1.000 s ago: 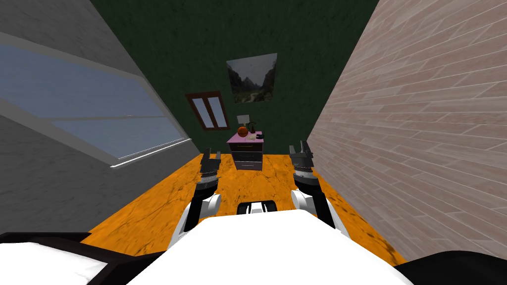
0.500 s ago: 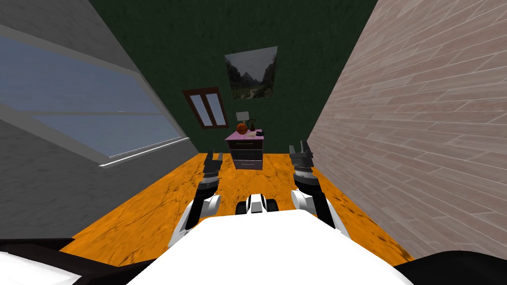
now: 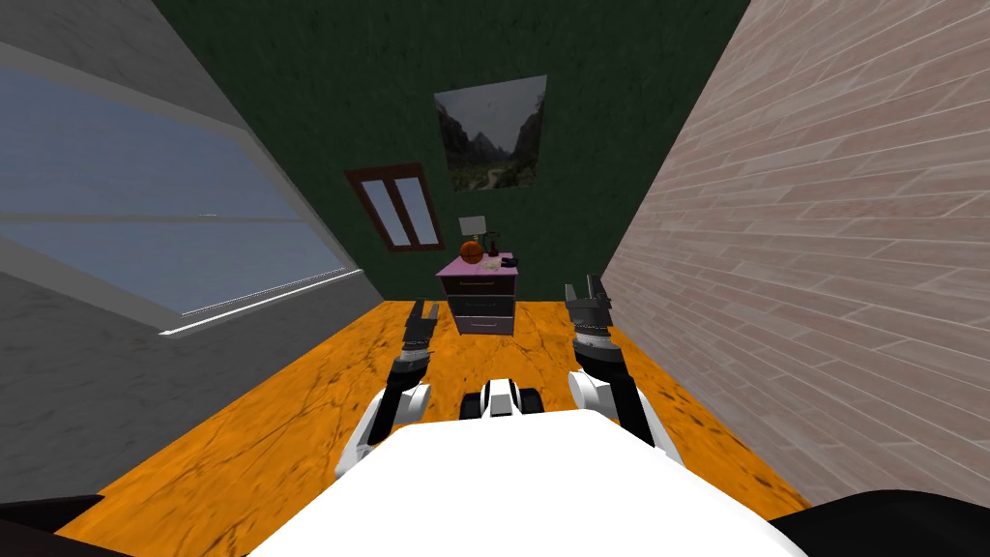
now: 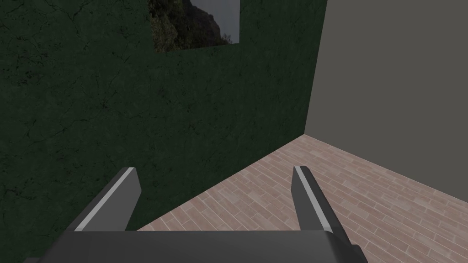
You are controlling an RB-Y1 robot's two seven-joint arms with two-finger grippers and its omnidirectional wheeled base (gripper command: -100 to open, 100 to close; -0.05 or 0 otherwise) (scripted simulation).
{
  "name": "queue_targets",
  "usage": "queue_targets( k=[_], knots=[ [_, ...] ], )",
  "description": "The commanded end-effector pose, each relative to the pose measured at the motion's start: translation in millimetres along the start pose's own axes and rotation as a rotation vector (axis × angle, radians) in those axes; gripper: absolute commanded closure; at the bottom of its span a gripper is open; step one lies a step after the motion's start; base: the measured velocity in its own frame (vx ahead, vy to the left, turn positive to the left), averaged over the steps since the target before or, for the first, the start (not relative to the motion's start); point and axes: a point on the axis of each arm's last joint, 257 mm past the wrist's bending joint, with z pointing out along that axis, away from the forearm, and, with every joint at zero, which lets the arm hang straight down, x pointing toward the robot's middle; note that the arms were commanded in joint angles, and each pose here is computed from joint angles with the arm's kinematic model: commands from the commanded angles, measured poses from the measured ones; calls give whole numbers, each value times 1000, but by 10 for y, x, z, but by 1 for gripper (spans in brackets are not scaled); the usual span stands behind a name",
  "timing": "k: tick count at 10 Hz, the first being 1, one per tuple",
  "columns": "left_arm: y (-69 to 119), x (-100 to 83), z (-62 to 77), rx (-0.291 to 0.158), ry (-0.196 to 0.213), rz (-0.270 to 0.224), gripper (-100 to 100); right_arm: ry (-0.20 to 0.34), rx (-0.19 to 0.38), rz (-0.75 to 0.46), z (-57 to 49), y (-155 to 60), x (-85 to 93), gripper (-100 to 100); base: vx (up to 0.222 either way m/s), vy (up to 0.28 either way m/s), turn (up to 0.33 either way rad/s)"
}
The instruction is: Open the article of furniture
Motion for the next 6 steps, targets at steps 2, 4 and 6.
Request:
queue_targets(
  k=[2, 4, 6],
  knots=[
    [231, 19, -107, -3, 23, 14, -100, 0, 0, 0, 0, 0, 0, 0, 148, 34, -30],
    [353, 20, -167, -16, 27, 16, -100, 0, 0, 0, 0, 0, 0, 0, 103, 25, -10],
    [479, 26, -247, -17, 34, 21, -100, 0, 0, 0, 0, 0, 0, 0, 145, 39, -37]
  ],
)
